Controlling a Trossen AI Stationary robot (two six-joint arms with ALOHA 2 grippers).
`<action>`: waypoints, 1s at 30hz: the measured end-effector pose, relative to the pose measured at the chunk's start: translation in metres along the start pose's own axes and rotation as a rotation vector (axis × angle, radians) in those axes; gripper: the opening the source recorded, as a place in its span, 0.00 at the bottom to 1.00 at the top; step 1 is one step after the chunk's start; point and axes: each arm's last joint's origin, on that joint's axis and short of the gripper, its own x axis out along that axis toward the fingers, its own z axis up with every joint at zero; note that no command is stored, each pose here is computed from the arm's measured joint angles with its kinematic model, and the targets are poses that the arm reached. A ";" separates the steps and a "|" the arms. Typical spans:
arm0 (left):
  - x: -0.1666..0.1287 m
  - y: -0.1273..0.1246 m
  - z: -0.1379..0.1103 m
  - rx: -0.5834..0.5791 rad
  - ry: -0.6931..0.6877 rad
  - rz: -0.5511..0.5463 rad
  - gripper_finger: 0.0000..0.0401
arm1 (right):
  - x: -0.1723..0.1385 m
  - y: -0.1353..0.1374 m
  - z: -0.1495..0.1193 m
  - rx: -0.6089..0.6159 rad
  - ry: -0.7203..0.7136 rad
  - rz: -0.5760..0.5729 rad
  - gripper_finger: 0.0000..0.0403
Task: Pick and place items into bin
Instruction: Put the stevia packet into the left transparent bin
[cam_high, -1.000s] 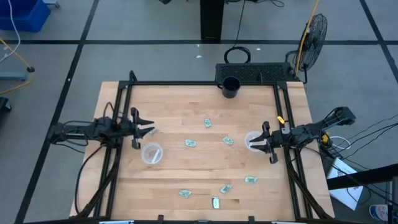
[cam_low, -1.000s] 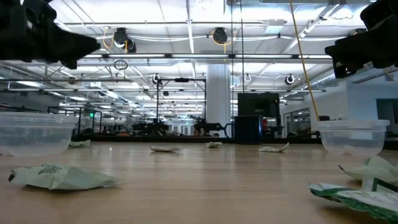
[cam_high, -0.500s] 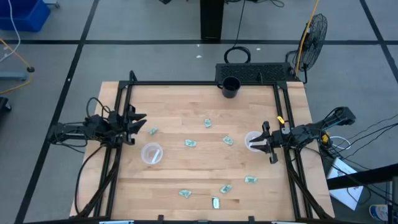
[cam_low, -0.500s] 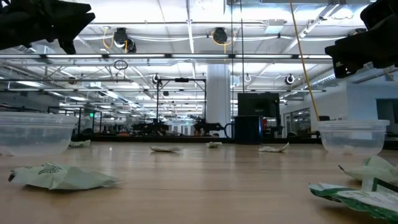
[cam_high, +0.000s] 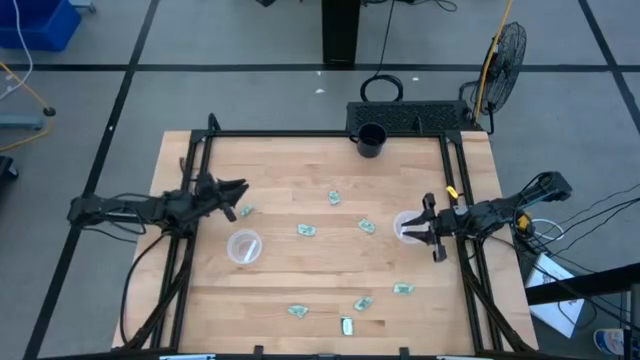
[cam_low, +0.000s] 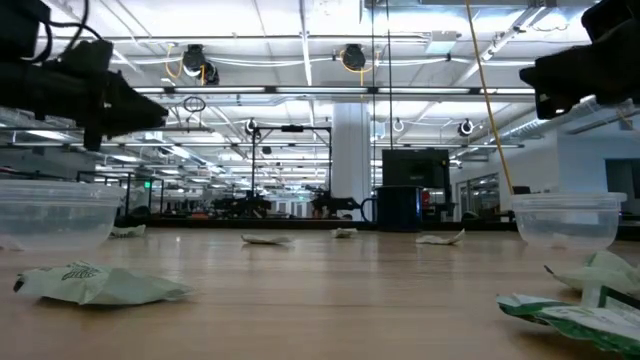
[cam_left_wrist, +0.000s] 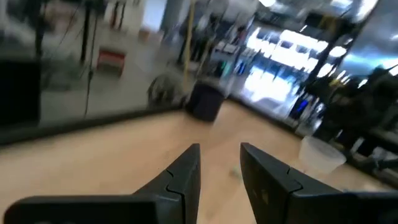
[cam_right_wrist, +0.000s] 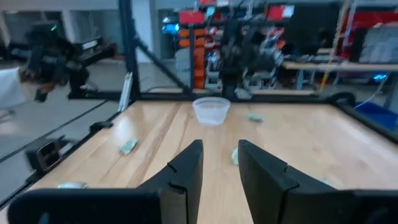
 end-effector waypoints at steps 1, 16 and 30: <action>0.001 0.000 -0.001 -0.005 0.033 0.014 0.29 | 0.000 0.000 0.001 0.002 -0.011 -0.003 0.23; 0.034 -0.052 0.051 0.061 0.644 0.236 0.29 | 0.000 -0.003 0.007 0.012 -0.066 -0.083 0.24; 0.097 -0.072 -0.009 0.021 0.992 0.473 0.29 | 0.000 -0.002 -0.002 0.015 0.020 -0.077 0.24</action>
